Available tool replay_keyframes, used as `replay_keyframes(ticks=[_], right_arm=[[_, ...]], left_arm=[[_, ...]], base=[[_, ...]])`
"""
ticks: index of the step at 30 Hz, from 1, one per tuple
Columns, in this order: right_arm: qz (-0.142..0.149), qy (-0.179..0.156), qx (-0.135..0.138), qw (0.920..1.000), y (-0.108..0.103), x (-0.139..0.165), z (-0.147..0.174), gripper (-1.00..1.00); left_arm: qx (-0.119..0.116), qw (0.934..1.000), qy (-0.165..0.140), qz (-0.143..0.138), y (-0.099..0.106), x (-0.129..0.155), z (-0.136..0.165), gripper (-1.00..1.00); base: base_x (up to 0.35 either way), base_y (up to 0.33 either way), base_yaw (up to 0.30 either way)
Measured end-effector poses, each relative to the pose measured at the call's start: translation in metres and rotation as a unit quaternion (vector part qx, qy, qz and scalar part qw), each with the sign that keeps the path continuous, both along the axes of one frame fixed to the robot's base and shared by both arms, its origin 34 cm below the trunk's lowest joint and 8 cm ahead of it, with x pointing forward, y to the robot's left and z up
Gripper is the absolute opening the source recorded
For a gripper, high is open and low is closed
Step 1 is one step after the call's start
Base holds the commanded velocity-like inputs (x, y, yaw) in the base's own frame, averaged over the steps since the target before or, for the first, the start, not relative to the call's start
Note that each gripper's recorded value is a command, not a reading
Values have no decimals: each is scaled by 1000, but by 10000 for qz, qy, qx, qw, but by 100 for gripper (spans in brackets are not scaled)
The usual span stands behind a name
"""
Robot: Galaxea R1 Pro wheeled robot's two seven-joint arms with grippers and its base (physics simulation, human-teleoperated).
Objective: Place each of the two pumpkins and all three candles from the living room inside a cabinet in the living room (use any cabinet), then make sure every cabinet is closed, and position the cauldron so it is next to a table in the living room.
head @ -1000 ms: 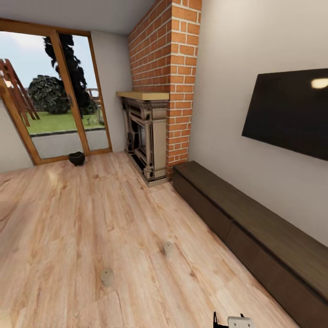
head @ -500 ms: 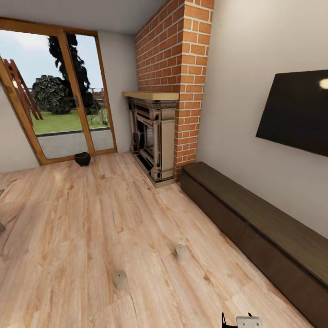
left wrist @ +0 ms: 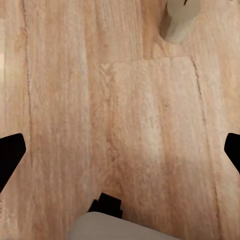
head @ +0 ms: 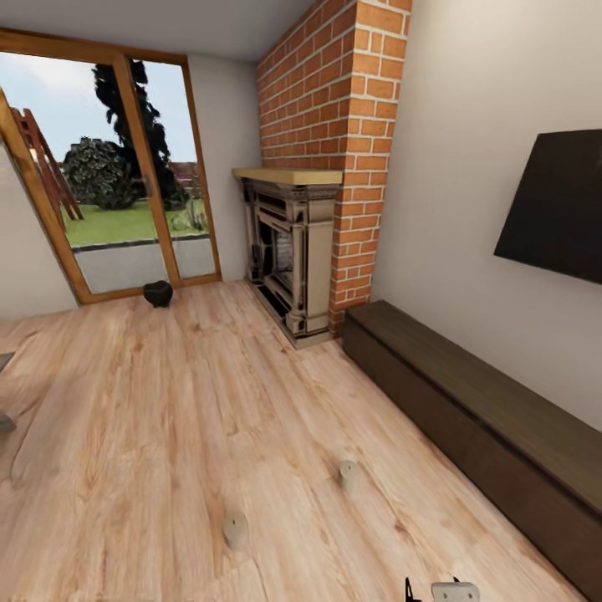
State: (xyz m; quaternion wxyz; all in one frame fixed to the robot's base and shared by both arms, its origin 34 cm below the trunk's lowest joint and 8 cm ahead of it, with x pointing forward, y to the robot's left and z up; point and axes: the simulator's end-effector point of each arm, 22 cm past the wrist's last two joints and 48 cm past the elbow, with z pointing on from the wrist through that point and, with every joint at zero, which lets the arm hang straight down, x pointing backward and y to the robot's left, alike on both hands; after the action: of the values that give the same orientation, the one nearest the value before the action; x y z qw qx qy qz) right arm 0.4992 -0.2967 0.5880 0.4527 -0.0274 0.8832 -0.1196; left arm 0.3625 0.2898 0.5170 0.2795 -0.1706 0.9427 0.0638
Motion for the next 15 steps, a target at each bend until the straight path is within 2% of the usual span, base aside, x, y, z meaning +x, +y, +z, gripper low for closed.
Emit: replay_keyframes(ticks=[7, 15], right_arm=[[16, -14, 10, 10000, 2, 0, 1, 100], [29, -14, 8, 10000, 2, 0, 1, 100]], left_arm=[[7, 10000, -1, 8, 1, 0, 0, 100], [5, 10000, -2, 5, 1, 0, 0, 100]], base=[[52, 53, 232], [191, 218, 28]])
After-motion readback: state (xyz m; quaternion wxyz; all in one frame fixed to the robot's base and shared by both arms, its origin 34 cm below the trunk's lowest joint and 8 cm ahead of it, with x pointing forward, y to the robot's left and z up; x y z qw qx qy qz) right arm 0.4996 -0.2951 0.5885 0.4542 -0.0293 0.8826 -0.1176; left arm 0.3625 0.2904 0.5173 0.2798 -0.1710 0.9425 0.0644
